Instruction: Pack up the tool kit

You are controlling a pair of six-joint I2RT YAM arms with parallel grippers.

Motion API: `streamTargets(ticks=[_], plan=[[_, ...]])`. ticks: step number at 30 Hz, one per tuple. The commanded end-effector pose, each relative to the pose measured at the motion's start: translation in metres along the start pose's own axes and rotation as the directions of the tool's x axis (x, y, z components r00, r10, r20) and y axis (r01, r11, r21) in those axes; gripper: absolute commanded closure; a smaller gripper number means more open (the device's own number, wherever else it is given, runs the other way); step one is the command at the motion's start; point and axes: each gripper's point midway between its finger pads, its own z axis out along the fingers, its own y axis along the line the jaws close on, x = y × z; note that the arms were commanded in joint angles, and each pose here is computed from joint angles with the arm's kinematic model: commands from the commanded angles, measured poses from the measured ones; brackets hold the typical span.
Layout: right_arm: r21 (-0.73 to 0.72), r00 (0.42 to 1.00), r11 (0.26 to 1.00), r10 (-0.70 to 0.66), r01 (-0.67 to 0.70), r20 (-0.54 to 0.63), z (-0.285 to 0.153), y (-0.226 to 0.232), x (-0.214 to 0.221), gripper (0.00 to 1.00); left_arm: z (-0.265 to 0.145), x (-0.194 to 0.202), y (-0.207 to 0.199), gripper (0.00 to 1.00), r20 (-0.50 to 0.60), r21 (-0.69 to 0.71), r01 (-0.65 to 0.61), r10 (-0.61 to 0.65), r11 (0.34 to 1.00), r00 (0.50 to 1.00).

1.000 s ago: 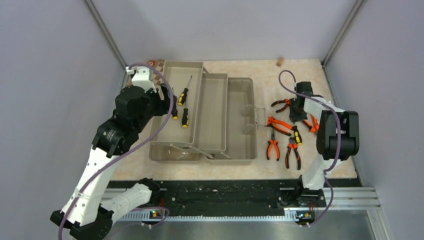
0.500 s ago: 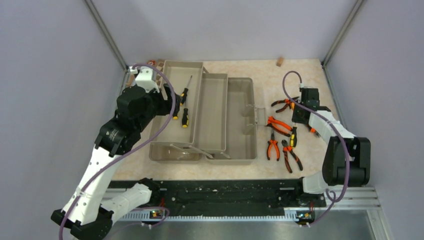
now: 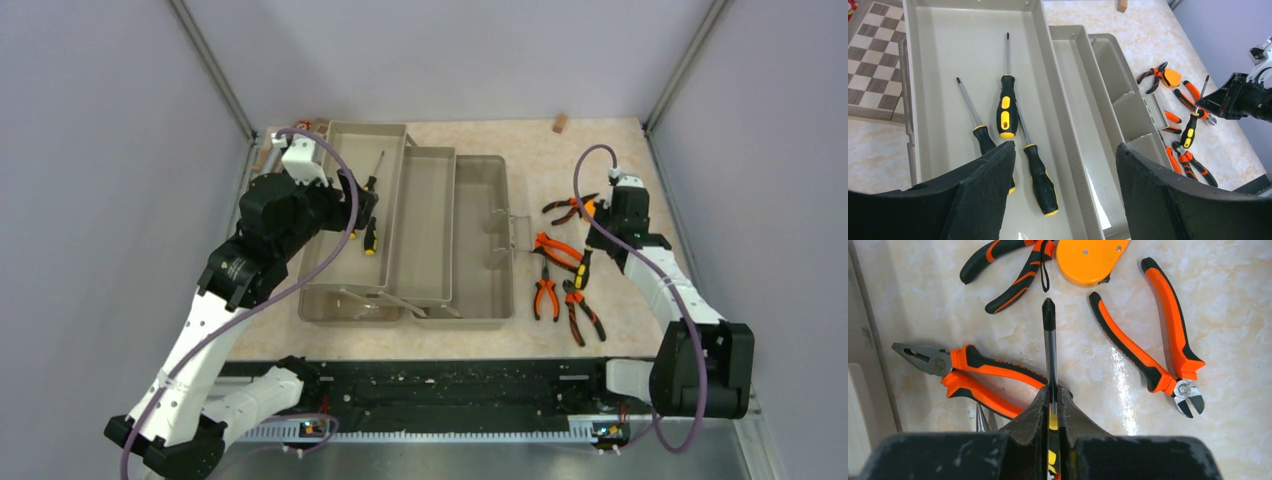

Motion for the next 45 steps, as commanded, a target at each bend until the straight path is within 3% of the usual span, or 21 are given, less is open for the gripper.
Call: streamTargets(ticks=[1, 16, 22, 27, 31, 38, 45], plan=[[-0.071, 0.993, 0.997, 0.039, -0.032, 0.111, -0.006, 0.015, -0.019, 1.0, 0.005, -0.015, -0.013, 0.22, 0.061, 0.062, 0.007, -0.011, 0.998, 0.998], [0.051, 0.986, 0.998, 0.054, -0.047, -0.157, 0.087, 0.008, 0.011, 1.0, -0.006, -0.01, -0.008, 0.22, 0.06, 0.043, 0.032, -0.034, 0.999, 0.998], [0.098, 0.972, 0.993, 0.081, -0.061, -0.219, 0.09, 0.002, 0.027, 0.71, -0.014, -0.009, -0.005, 0.22, 0.056, 0.025, 0.023, -0.025, 0.999, 0.998], [0.096, 0.969, 0.993, 0.091, -0.07, -0.231, 0.084, 0.001, 0.038, 0.65, -0.013, -0.009, -0.006, 0.22, 0.047, 0.031, 0.021, -0.022, 0.999, 0.999], [0.094, 0.964, 0.994, 0.081, -0.059, -0.252, 0.089, 0.001, 0.045, 0.7, -0.011, -0.008, -0.009, 0.23, 0.037, 0.046, 0.026, -0.027, 0.999, 0.999], [0.097, 0.981, 0.995, 0.054, -0.036, -0.187, 0.067, -0.003, 0.024, 1.0, -0.012, -0.006, -0.023, 0.23, 0.014, 0.114, 0.044, -0.046, 0.992, 0.999], [0.098, 0.998, 0.994, 0.051, -0.046, -0.045, 0.009, -0.005, -0.027, 1.0, -0.004, -0.001, -0.045, 0.22, -0.02, 0.208, 0.056, -0.053, 0.977, 0.998]])
